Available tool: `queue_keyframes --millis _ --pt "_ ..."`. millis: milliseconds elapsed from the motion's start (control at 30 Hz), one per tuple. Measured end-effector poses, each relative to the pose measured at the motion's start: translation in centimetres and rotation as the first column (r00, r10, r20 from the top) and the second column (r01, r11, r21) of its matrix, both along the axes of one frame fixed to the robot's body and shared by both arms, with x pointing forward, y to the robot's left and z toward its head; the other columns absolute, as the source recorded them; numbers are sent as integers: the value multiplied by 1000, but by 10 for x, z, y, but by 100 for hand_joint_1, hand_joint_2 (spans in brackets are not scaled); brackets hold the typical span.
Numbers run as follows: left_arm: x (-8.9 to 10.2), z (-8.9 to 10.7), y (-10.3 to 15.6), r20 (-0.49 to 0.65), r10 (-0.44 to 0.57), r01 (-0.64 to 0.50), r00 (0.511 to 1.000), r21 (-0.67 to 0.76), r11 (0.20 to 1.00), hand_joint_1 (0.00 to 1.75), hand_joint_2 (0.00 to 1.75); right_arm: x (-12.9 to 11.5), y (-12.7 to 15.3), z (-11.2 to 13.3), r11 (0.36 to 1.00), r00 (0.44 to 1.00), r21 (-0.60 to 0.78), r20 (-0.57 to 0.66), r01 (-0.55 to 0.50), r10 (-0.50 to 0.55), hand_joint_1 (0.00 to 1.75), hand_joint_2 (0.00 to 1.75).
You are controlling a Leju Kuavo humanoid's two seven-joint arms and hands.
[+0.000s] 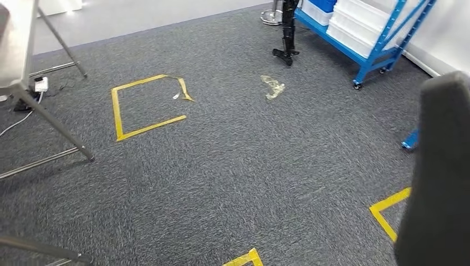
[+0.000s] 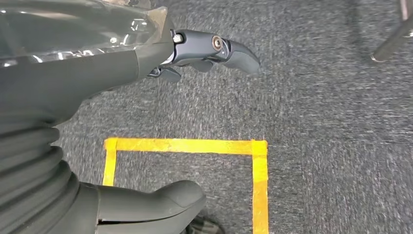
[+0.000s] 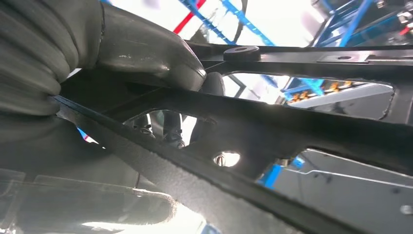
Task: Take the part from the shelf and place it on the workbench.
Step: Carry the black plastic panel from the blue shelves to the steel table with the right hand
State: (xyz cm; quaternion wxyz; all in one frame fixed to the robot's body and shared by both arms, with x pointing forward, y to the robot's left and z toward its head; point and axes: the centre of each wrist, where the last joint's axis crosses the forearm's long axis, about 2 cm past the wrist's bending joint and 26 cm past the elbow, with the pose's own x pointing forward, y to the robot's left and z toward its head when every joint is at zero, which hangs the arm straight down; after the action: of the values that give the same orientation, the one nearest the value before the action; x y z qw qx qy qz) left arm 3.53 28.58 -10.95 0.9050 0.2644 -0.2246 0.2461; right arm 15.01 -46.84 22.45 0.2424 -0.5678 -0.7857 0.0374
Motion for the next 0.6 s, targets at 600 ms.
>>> queue_keyframes --millis 600 --pt "-4 0 1 -3 -8 8 1000 -3 1000 0 175 -11 -3 1 1000 1000 3 -23 2 -2 175 175"
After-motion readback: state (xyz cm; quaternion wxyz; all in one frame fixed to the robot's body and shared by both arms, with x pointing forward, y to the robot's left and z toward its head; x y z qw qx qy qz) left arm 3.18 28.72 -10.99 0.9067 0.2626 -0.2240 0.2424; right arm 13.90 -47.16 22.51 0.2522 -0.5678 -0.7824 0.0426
